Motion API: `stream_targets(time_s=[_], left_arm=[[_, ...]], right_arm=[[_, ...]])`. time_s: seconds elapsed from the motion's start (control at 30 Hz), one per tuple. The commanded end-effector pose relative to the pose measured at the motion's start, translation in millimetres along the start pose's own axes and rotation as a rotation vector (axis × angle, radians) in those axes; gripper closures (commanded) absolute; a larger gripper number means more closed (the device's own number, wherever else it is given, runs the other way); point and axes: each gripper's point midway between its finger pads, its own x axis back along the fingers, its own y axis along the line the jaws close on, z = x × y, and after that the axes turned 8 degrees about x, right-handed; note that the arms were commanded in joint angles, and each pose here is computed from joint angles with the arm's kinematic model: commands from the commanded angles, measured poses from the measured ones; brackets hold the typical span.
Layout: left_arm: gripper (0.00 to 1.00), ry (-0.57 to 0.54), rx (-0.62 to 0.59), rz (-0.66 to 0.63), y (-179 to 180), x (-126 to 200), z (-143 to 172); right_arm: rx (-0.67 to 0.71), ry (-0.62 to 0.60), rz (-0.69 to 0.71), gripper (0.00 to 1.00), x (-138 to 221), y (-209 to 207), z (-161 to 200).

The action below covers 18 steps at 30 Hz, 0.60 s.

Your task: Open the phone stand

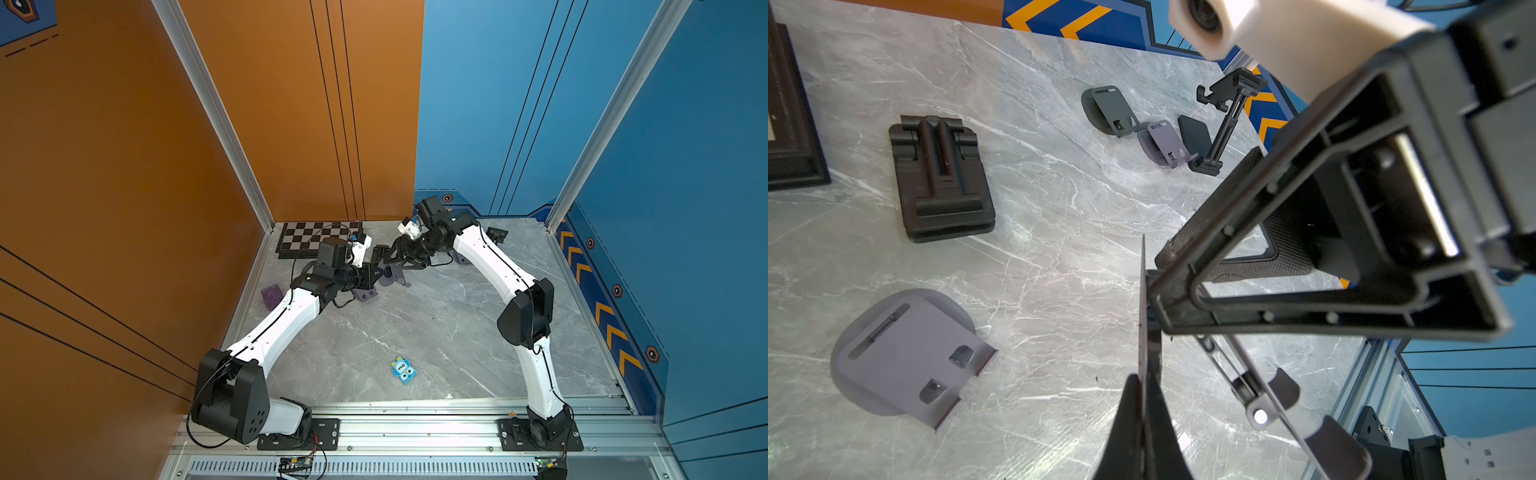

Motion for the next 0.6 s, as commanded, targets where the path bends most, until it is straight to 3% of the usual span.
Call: stream_targets(time_s=[0.0, 0.37, 0.57], left_arm=[[1.00, -0.059, 0.060, -0.071, 21, 0, -14], [1.00, -0.030, 0.242, -0.200, 72, -30, -9], [1.00, -0.026, 0.299, -0.229, 92, -47, -15]], right_arm=[[0.045, -0.091, 0.125, 0.68, 33, -7, -7], [0.187, -0.264, 0.304, 0.68, 99, 13, -12], [0.247, -0.292, 0.340, 0.68, 115, 26, -4]])
